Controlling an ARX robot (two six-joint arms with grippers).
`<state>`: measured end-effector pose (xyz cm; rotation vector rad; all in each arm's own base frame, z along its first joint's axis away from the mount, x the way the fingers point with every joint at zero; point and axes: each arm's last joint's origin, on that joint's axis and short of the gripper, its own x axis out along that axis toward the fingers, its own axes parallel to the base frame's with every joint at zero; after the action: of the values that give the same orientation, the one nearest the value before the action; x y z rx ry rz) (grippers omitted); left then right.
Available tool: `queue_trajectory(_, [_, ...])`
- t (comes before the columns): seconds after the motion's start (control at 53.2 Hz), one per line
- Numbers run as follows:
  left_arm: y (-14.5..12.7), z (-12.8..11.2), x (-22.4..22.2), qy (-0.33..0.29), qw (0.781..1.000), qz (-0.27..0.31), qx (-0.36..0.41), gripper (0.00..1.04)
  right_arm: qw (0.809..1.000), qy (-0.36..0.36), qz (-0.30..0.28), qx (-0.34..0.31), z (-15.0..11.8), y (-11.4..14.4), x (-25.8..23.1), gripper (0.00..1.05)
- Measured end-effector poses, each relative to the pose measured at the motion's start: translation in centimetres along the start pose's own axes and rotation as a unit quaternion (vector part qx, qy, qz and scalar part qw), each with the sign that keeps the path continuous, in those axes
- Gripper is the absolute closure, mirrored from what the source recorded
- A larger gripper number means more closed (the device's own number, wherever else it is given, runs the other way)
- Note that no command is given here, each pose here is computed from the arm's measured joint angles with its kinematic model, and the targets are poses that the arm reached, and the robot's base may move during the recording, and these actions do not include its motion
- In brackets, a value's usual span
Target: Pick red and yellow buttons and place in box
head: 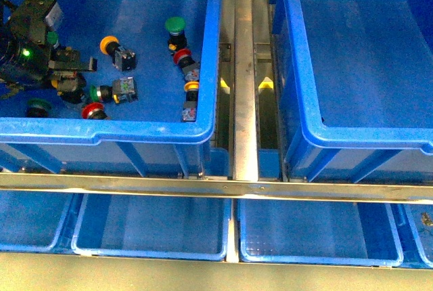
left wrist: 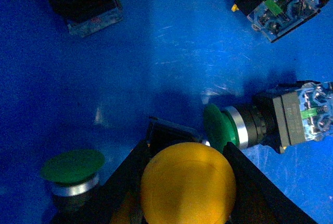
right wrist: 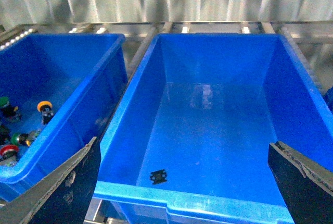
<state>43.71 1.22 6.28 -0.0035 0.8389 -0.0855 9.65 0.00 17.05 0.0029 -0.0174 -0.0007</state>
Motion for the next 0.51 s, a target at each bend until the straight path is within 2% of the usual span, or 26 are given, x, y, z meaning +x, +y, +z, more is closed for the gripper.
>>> queue_trajectory(0.132, [0.3, 0.1, -2.0, -0.023, 0.998, -0.028, -0.055, 0.70, 1.000, 0.000, 0.000, 0.000, 0.0, 0.0, 0.0, 0.07])
queue_trajectory(0.226, [0.5, 1.1, -5.5, -0.066, 0.988, -0.056, -0.126, 0.70, 1.000, 0.000, 0.000, 0.000, 0.0, 0.0, 0.0, 0.07])
queue_trajectory(0.32, [0.5, 1.7, -8.4, -0.096, 0.981, -0.066, -0.156, 0.70, 1.000, 0.000, 0.000, 0.000, 0.0, 0.0, 0.0, 0.07])
queue_trajectory(0.508, [0.1, 0.8, -11.9, -0.099, 0.963, -0.112, -0.222, 0.70, 1.000, 0.000, 0.000, 0.000, 0.0, 0.0, 0.0, 0.07])
